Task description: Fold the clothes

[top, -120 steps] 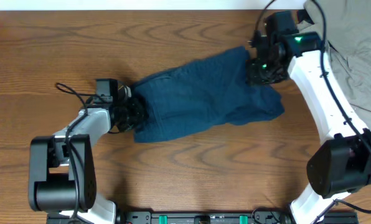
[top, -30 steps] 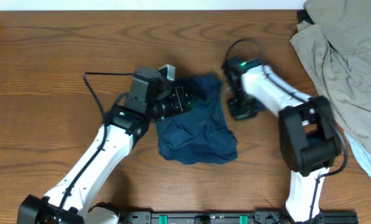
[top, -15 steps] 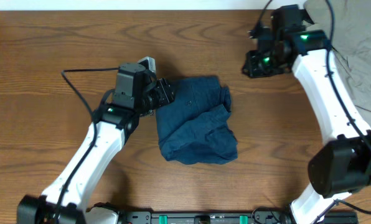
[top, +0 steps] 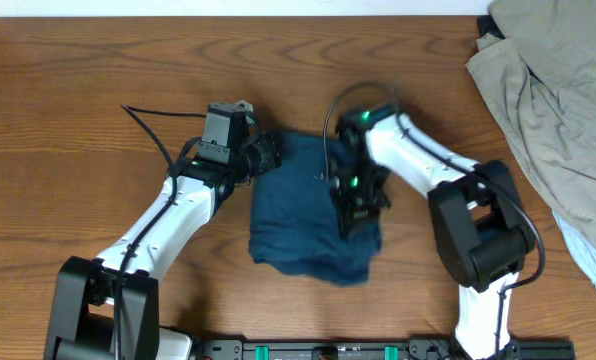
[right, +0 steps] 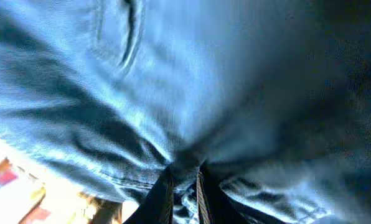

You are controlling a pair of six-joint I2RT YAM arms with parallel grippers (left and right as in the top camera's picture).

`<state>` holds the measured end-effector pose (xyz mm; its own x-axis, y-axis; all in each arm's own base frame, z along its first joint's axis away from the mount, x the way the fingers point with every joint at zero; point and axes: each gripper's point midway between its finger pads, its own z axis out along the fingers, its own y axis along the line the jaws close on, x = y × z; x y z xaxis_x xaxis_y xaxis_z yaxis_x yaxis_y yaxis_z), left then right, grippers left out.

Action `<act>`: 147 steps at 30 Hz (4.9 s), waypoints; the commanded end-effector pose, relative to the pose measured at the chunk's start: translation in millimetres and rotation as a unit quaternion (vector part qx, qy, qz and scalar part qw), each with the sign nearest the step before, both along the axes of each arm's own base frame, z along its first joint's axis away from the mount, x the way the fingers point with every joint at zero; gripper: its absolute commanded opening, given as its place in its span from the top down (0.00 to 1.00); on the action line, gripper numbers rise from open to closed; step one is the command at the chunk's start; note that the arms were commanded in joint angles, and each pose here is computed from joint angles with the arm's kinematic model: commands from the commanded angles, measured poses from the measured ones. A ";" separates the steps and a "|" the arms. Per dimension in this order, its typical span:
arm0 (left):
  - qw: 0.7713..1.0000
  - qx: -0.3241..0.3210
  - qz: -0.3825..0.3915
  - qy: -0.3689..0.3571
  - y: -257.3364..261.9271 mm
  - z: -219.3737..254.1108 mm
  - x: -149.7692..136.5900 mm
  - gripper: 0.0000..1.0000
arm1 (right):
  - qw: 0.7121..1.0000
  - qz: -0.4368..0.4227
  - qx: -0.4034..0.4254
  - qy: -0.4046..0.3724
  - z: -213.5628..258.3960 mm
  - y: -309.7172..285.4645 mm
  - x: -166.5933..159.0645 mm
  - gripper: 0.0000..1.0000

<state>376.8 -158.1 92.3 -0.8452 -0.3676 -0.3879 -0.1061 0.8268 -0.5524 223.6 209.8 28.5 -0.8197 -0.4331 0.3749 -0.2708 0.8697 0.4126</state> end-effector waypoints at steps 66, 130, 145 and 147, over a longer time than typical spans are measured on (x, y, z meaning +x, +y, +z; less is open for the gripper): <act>0.880 0.038 0.468 0.065 382.7 27.5 -56.8 0.02 | 0.936 -0.151 -0.042 -0.314 134.0 -94.4 78.8 0.77; 0.980 0.187 0.062 -0.013 216.1 -9.5 61.8 0.02 | 0.937 -0.183 -0.056 -0.293 132.4 -99.3 73.2 0.74; 0.957 0.257 -0.104 0.088 93.6 -22.5 -6.8 0.02 | 0.901 -0.329 -0.085 -0.271 132.9 -201.8 89.4 0.27; 0.951 0.254 -0.112 0.137 85.7 -25.7 -31.1 0.02 | 0.901 -0.336 -0.093 -0.259 131.7 -216.8 81.8 0.27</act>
